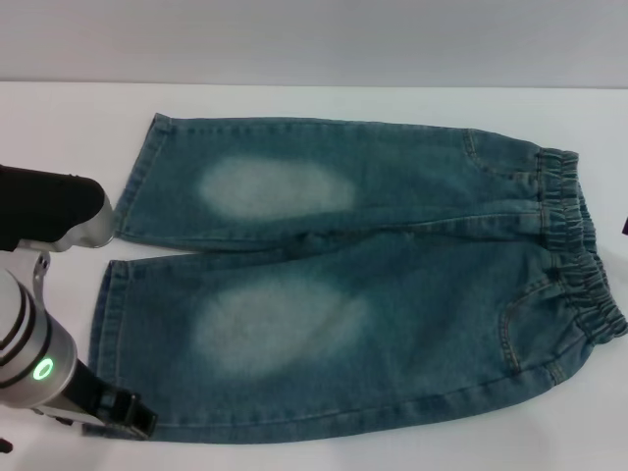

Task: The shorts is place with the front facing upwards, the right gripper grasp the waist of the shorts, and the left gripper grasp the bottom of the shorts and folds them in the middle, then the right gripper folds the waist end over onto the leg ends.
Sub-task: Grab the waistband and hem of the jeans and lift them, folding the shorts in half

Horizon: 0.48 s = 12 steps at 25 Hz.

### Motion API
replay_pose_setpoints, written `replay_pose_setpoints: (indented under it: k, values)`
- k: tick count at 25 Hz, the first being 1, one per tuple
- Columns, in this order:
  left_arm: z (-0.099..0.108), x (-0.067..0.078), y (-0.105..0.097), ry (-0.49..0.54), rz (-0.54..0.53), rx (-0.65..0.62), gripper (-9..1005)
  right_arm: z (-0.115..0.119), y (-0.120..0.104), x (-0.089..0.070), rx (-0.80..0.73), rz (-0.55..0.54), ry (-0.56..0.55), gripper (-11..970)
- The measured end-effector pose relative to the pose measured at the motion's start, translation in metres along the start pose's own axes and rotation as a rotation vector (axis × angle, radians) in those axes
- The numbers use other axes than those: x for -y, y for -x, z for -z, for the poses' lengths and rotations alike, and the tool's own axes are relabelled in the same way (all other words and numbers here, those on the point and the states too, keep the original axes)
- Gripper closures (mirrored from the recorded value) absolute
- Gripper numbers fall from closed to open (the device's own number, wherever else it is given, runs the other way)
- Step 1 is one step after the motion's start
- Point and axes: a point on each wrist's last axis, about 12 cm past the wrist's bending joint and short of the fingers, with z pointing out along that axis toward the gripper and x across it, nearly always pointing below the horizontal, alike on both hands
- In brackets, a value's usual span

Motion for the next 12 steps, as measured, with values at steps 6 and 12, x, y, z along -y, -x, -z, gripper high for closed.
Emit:
replay_pose_setpoints:
  k: [6, 12]
  values:
    - [-0.0058, 0.0021, 0.0038, 0.006, -0.011, -0.011, 235, 0.0001, -0.0001, -0.0001, -0.003, 0.010, 0.001, 191]
    - [-0.0056, 0.0058, 0.0102, 0.018, -0.032, -0.014, 239, 0.0017, -0.0004, 0.0011, -0.009, 0.010, 0.004, 191]
